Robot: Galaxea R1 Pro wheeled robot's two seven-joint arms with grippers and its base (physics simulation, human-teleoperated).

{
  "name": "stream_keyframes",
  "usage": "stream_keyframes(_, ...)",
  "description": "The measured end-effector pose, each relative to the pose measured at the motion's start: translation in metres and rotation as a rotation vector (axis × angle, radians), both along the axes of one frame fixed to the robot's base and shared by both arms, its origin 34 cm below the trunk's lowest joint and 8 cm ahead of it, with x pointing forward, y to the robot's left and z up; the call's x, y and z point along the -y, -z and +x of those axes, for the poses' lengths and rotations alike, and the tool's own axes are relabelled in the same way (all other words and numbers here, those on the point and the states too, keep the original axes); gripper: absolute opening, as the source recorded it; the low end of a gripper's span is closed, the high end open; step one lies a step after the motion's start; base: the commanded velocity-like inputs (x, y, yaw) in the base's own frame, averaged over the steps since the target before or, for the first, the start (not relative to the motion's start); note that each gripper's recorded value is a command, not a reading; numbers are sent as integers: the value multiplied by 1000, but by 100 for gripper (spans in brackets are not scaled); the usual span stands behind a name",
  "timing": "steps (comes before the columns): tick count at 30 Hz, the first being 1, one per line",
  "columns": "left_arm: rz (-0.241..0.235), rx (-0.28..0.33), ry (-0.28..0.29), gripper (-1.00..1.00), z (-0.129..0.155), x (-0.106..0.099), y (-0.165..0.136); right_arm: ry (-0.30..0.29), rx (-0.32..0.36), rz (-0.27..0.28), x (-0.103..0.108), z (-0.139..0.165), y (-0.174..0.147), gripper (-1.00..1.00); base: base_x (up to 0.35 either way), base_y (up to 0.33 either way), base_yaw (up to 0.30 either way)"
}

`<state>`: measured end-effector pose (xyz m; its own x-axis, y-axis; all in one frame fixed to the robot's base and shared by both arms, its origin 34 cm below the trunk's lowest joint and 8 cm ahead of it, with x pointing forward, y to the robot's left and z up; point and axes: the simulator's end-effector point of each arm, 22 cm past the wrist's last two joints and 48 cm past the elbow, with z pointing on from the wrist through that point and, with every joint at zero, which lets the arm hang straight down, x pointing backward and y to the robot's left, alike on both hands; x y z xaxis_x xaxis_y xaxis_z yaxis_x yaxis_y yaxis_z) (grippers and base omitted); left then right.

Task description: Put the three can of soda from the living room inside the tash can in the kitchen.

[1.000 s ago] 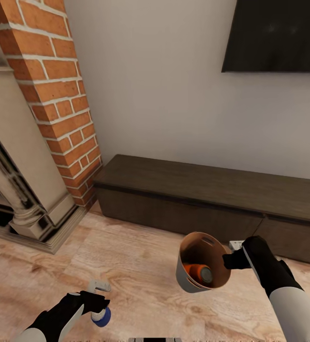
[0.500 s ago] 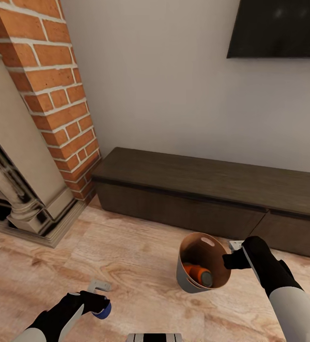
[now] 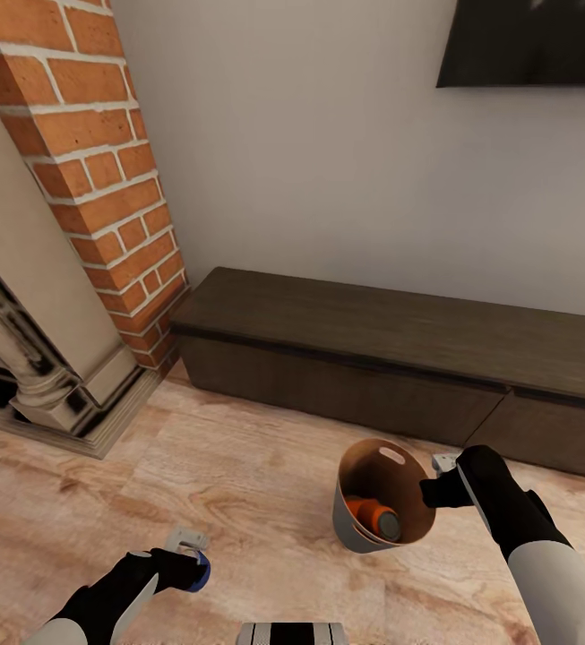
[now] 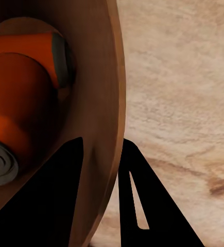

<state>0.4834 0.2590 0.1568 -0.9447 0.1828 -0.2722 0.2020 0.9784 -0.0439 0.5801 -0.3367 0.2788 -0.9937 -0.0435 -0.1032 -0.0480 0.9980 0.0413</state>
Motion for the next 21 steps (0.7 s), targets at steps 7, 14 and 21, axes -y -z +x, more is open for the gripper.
stream_keyframes(7, -1, 1, -1, 100, 1, 0, 0, 2, 0, 2, 0, -1, 0, -100, 0, 0, 0)
stream_keyframes(14, 0, -1, 2, 100, 0, 0, 0, 0, -1, -2, 1, -1, 0, -100, 94, 0, 0)
stream_keyframes(21, -1, 3, 1, 100, 1, 0, -1, -1, -1, -1, 0, -1, 0, -100, 54, 0, 0)
